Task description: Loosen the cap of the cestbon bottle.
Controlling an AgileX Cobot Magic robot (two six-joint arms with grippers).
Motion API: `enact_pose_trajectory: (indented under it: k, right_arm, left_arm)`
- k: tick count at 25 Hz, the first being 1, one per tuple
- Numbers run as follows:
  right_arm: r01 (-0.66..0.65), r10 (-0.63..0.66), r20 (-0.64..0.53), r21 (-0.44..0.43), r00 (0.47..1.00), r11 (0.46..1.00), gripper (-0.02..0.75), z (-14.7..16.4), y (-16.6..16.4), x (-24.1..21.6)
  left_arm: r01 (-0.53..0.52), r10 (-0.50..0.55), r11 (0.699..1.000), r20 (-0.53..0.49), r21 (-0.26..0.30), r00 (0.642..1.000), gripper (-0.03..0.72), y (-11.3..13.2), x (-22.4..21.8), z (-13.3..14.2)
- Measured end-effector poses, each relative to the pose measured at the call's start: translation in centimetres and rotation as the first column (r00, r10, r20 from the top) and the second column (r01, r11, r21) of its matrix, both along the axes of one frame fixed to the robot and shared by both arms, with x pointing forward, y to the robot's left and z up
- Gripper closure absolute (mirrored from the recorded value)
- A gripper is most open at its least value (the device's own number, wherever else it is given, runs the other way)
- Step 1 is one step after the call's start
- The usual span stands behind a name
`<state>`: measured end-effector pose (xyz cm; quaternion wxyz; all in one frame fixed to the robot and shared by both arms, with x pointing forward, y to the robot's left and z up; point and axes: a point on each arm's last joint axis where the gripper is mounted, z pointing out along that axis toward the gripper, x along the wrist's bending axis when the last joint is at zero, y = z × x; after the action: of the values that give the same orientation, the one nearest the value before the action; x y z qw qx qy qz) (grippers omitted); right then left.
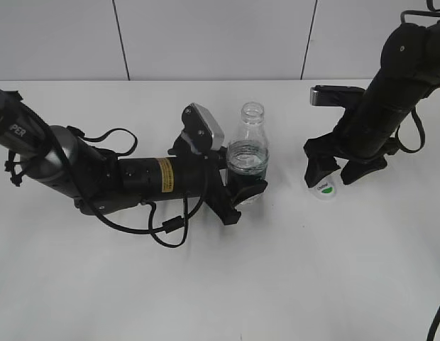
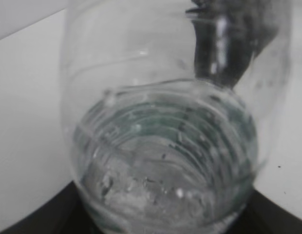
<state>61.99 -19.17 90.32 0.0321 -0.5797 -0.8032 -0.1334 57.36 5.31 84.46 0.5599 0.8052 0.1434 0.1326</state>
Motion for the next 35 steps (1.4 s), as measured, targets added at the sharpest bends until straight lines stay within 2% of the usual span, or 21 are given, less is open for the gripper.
enact_pose_trajectory:
  k: [4, 5, 7, 10, 17, 25, 31, 35]
  right_arm:
    - [-0.004, 0.004, -0.008, 0.0, 1.0, 1.0, 0.16, 0.0, 0.0, -0.1]
    - [-0.005, 0.005, -0.009, 0.0, 1.0, 1.0, 0.16, 0.0, 0.0, -0.1]
    - [-0.005, 0.005, -0.009, 0.0, 1.0, 1.0, 0.16, 0.0, 0.0, -0.1]
    - [-0.007, 0.007, -0.017, 0.0, 1.0, 1.0, 0.159, 0.0, 0.0, -0.1]
    - [-0.014, 0.014, -0.043, -0.001, 0.999, 1.0, 0.158, 0.0, 0.0, -0.4]
    - [-0.018, 0.018, -0.055, -0.001, 0.998, 1.0, 0.158, 0.0, 0.0, -0.5]
    - [-0.02, 0.019, -0.057, -0.001, 0.998, 1.0, 0.158, 0.0, 0.0, -0.5]
    - [-0.026, 0.025, -0.056, -0.009, 0.998, 1.0, 0.158, 0.0, 0.0, -0.5]
  left_arm:
    - [-0.001, 0.001, 1.0, -0.007, 0.0, 1.0, 0.267, 0.0, 0.0, 0.0]
    - [-0.003, 0.003, 1.0, -0.01, -0.001, 1.0, 0.236, 0.0, 0.0, 0.0]
    - [-0.001, 0.001, 1.0, -0.01, -0.012, 1.0, 0.107, 0.0, 0.0, 0.1]
    - [0.0, 0.0, 1.0, -0.011, -0.021, 1.0, 0.022, 0.0, 0.0, 0.1]
    - [-0.012, 0.012, 1.0, -0.011, -0.019, 1.0, 0.053, 0.6, 0.4, 0.1]
    - [0.042, -0.041, 0.999, -0.027, 0.002, 0.999, 0.079, 1.4, -0.6, 0.2]
    - [0.018, -0.017, 1.0, -0.046, 0.024, 0.999, 0.095, 3.5, -0.8, 0.3]
    - [0.012, -0.011, 0.999, -0.021, 0.036, 1.0, 0.095, 4.9, -0.4, 1.3]
